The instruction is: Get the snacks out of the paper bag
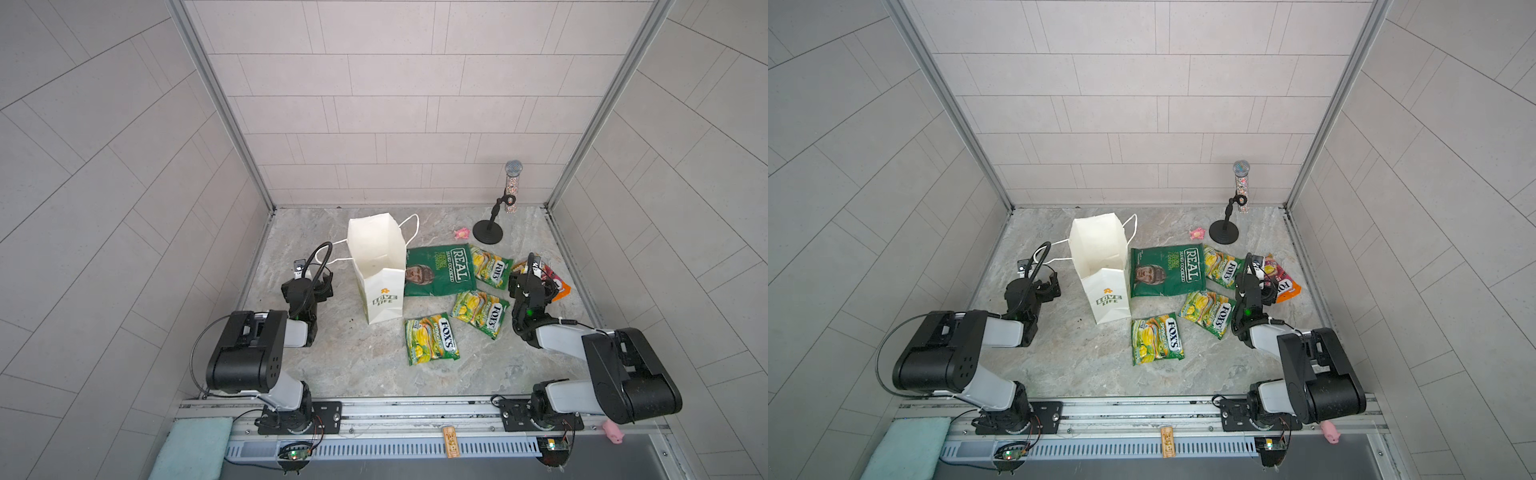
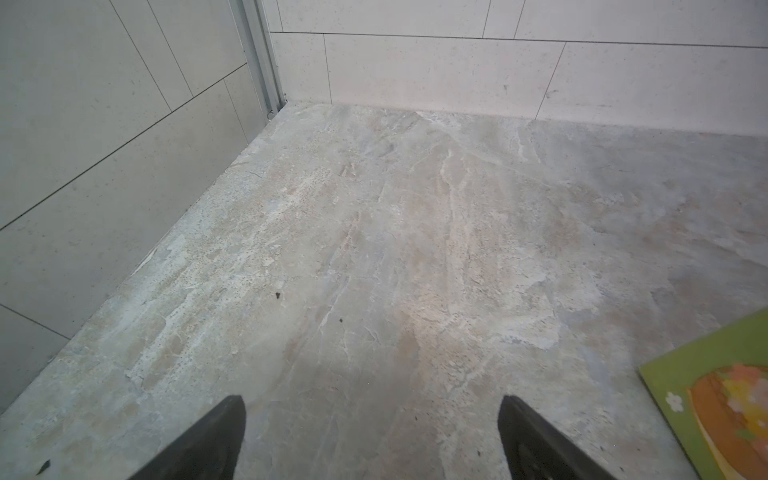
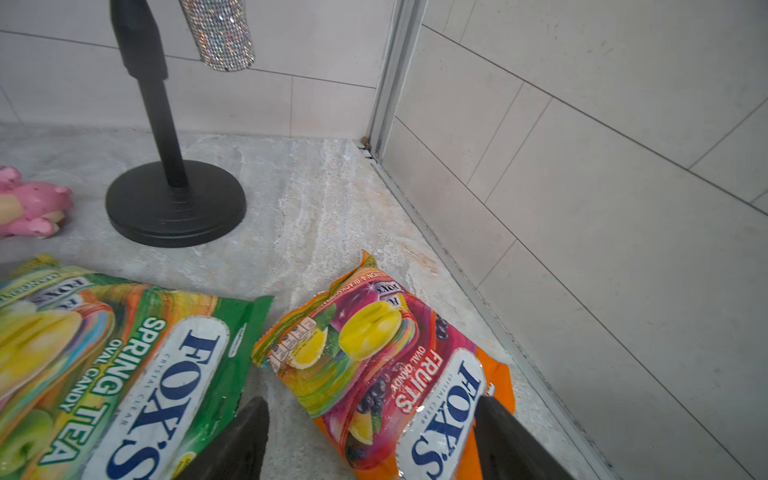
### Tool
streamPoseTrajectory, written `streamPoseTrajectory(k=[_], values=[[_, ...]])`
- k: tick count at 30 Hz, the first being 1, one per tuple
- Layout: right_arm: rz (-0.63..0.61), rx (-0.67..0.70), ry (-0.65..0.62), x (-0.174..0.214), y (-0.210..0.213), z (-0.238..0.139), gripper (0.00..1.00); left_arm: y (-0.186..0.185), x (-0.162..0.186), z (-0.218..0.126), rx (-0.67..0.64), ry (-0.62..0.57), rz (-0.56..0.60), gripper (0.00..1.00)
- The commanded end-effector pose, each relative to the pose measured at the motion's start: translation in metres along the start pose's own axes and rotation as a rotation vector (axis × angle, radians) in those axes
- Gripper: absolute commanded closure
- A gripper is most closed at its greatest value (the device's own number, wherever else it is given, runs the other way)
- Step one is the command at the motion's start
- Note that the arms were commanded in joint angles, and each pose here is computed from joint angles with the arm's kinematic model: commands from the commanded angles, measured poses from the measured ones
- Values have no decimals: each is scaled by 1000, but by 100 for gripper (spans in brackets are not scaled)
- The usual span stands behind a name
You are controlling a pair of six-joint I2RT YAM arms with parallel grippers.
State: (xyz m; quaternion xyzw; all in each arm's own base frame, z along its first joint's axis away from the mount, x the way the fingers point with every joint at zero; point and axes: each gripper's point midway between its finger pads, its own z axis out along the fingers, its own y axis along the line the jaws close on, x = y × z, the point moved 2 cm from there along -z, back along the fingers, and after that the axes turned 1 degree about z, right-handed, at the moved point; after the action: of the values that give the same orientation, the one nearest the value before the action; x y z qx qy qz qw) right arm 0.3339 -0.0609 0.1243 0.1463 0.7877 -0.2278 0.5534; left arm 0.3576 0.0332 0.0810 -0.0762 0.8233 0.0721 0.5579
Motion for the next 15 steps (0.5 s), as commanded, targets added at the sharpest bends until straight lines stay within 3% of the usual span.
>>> streamPoseTrajectory(k=[1, 6, 9, 15], values=[[43, -100, -60, -8, 9, -1, 21, -7, -20, 1, 55, -100, -20, 0], [125, -168, -114, 0, 10, 0, 20, -5, -20, 1, 41, -107, -21, 0], [107, -215, -115, 7, 21, 5, 20, 1, -18, 10, -12, -44, -21, 0], [75, -217, -67, 12, 29, 16, 13, -2, -18, 9, -4, -48, -10, 0]])
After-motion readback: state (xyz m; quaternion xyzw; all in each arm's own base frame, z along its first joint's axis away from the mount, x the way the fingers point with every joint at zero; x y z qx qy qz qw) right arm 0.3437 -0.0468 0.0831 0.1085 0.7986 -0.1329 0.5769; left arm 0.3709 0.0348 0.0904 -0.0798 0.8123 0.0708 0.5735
